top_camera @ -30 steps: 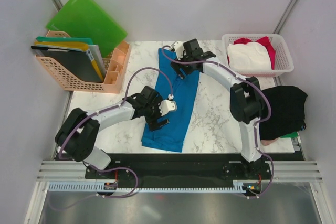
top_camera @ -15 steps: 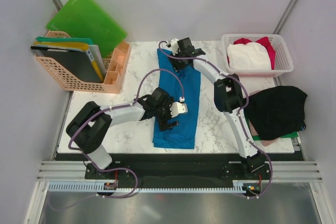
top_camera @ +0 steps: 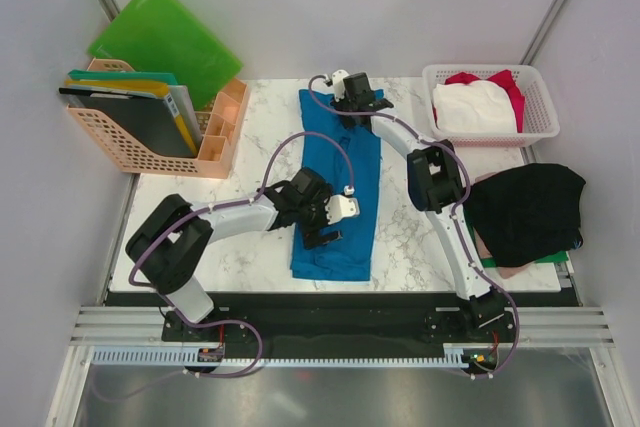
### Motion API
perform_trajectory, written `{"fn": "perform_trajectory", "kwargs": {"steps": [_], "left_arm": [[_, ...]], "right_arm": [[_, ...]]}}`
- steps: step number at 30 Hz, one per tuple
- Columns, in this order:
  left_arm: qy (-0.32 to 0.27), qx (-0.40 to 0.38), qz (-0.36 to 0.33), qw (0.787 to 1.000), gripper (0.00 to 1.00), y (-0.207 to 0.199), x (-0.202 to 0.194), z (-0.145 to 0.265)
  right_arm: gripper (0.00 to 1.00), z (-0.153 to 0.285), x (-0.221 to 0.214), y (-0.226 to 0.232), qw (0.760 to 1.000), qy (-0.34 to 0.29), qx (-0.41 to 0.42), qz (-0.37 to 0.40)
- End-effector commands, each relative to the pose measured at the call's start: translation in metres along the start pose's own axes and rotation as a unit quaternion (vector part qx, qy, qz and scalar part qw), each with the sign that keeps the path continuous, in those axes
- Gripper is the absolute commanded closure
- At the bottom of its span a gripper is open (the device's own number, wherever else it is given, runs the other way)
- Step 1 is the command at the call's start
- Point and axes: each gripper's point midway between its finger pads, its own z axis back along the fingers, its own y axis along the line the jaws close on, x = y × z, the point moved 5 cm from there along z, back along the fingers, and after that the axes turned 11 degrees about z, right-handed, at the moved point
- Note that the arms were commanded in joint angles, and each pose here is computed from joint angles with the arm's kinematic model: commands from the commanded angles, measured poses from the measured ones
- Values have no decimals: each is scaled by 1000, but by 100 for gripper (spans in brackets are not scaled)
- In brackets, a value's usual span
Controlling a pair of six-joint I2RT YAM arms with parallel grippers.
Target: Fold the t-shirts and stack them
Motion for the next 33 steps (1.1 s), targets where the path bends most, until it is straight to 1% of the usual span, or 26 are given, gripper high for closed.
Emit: {"fn": "perform_trajectory", "kwargs": {"steps": [1,2,3,4,5,6,13,15,16,18,19,20,23,24,25,27,28,30,33], "left_arm": [[32,20,-19,999,0,1,-14,9],[34,24,-21,999,0,1,-16,10],[36,25,-21,999,0,1,-17,10],[38,26,-21,999,0,1,-17,11],[41,27,-21,999,0,1,-19,11],[40,28,-20,999,0,2,-18,11],[46,32,-17,998,0,1,-21,12],[48,32,-17,998,0,1,-22,12],[48,32,-16,998,0,1,-23,13],[47,31,-17,998,0,0,-22,12],[48,31,-17,998,0,0,-23,12],[48,30,-16,998,0,0,-22,12],[51,27,-16,998,0,1,-22,8],[51,27,-16,998,0,2,-21,8],[49,27,-16,998,0,3,-19,7],[51,23,-15,998,0,1,-19,4],[49,22,-14,998,0,1,-17,3],[53,20,-14,998,0,1,-18,1],[54,18,-19,998,0,-1,-16,-1]], "right_arm": [[69,-16,1,3,1000,-18,-13,-2],[55,-20,-2,7,1000,-15,-9,-1],[27,-20,0,8,1000,-15,-7,3],[16,-21,0,9,1000,-16,-7,6],[10,-20,2,11,1000,-18,-5,9],[7,-20,2,14,1000,-19,1,13],[6,-19,11,30,999,-29,15,25],[2,-15,20,37,999,-36,20,31],[2,-12,21,39,999,-35,21,34],[2,1,36,39,998,-49,18,36],[2,4,34,43,998,-45,21,36],[2,21,52,38,997,-65,17,34],[2,57,75,40,994,-101,23,26],[2,66,80,41,993,-111,21,26],[2,85,86,40,993,-118,19,21],[2,102,94,41,990,-136,17,18],[2,116,93,42,990,-138,17,17],[2,127,94,43,989,-147,13,20],[2,133,89,38,990,-140,-8,20]]}}
